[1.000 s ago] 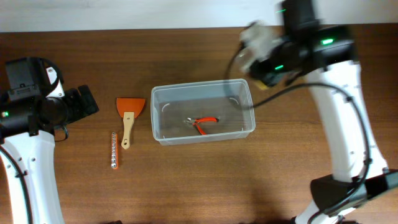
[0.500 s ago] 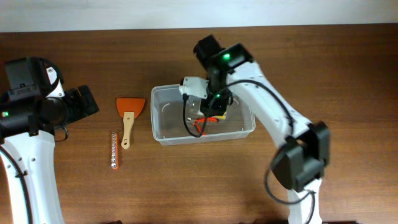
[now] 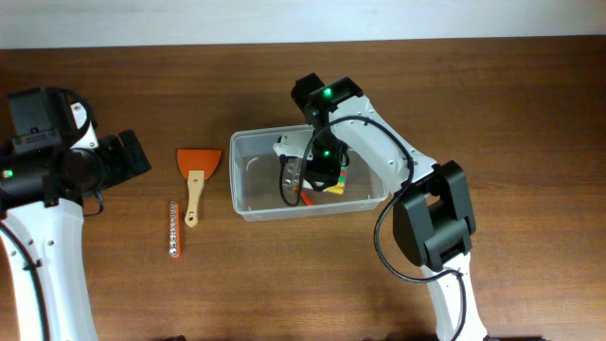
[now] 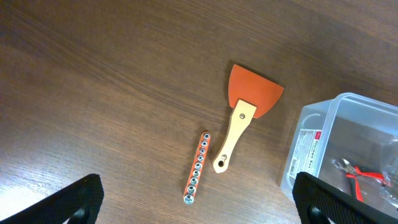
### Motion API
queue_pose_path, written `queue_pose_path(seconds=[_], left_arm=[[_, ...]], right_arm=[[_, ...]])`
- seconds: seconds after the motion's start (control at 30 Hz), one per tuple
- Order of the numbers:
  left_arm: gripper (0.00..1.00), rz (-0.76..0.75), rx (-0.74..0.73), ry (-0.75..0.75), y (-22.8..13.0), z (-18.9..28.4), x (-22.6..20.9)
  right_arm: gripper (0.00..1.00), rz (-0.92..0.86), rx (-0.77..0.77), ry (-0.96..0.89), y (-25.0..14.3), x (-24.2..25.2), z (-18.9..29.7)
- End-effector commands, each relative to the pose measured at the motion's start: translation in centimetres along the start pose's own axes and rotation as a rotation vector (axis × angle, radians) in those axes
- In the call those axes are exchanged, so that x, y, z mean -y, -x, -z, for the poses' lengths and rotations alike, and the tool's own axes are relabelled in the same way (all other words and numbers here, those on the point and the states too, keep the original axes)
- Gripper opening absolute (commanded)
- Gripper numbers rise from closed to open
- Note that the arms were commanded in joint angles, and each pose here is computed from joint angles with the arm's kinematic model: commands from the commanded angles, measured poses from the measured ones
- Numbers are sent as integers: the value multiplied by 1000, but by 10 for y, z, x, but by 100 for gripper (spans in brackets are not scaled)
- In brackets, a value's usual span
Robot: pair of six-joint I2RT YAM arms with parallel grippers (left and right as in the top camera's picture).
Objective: Pack container
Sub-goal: 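Carry the blister pack into the container and lower it with the right gripper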
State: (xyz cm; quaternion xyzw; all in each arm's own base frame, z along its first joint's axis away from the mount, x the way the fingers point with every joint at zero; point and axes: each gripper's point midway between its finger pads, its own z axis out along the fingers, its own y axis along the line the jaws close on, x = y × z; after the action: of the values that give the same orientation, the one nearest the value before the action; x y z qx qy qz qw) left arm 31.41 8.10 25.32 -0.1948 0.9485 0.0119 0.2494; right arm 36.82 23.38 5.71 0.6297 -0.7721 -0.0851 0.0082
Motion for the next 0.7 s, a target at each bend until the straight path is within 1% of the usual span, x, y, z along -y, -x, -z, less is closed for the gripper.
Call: queue_pose_path(seconds=[0.0, 0.13, 0.17, 0.2, 0.23, 0.27, 0.3, 0.33, 0.53, 0.67], left_arm=[[99, -19, -6, -11, 0, -1, 3], [99, -19, -6, -11, 0, -1, 3], [99, -19, -5, -11, 0, -1, 3], [99, -19, -4, -11, 0, -1, 3], [99, -20, -4, -11, 0, -1, 3], [99, -20, -4, -10, 0, -1, 3], [99, -20, -4, -9, 0, -1, 3], [99, -20, -4, -7, 0, -1, 2], [99, -20, -3, -4, 0, -1, 2], [99, -43, -4, -4, 0, -1, 2]], right_arm=[[38, -9, 27, 23, 0, -1, 2], [51, -15, 22, 31, -2, -2, 2], [59, -16, 22, 31, -3, -2, 2], [64, -19, 22, 31, -3, -1, 2], [66, -28, 22, 30, -3, -1, 2], [74, -35, 21, 30, -3, -1, 2], [87, -35, 21, 31, -3, -1, 2], [99, -35, 21, 31, -3, -1, 2], [99, -35, 23, 28, -3, -2, 4], [99, -38, 39, 8, -2, -3, 18]])
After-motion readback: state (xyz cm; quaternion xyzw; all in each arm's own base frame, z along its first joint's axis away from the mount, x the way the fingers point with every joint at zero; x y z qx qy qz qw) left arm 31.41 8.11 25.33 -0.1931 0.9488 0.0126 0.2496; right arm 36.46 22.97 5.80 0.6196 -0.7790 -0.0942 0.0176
